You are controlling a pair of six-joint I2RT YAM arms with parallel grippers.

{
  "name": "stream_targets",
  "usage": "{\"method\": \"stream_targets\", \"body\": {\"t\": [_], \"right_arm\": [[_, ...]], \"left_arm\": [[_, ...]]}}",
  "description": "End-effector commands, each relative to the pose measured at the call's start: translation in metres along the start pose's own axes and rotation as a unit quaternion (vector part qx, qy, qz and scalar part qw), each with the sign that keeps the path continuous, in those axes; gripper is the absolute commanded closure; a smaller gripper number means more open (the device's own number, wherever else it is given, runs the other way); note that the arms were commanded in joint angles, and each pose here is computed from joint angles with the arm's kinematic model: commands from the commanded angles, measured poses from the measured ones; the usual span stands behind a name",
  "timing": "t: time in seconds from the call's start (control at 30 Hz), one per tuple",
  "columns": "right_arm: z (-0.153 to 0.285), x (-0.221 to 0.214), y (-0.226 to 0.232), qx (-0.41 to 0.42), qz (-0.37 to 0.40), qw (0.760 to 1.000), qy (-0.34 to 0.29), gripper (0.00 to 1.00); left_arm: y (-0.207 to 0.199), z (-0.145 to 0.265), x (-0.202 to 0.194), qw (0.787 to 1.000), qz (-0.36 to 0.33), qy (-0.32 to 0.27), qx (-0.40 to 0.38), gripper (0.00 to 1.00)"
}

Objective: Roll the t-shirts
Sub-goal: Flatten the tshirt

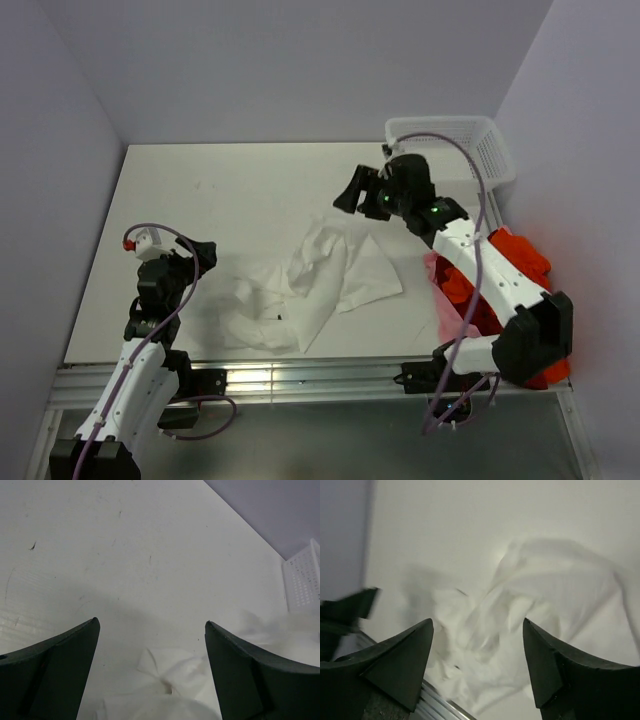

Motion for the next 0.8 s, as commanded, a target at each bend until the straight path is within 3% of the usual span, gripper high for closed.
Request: {"method": "stream_targets", "body": {"t": [0.0, 0.27, 0.43, 0.73, 0.77], "right_arm": [[-0.01, -0.037, -0.029, -0.044, 0.037, 0.998, 0.019, 0.21], [-0.019, -0.097, -0.063, -0.076, 0.029, 0.996, 0.033, 0.3], [-0.036, -0.122, -0.053, -0.05, 0.026, 0.997, 0.048, 0.38], [-0.058, -0.145, 0.037, 0.002, 0.104, 0.992, 0.078, 0.22], [-0.064, -0.138, 0.037, -0.026, 0.115, 0.991, 0.064, 0.21]], "left_arm": [[-0.01, -0.001, 0.013, 1.0, 0.004, -0.021, -0.006, 0.08], [-0.022, -0.001, 0.006, 0.999, -0.01, 0.001, -0.053, 0.08], [-0.025, -0.004, 0.001, 0.998, -0.015, 0.019, -0.062, 0.1], [-0.024, -0.004, 0.002, 0.998, -0.015, 0.017, -0.056, 0.1], [-0.024, -0.004, 0.002, 0.998, -0.015, 0.016, -0.057, 0.1]]}}
Point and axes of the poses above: each gripper's point midway between its finger pads, its own z axis back along the fingers, its own y axis along the line the jaws close on, x = y × z, the point moved 3 cm from there along z, back along the fingers, and after that the axes turned 12 degrees about z, right-handed, at the moved point
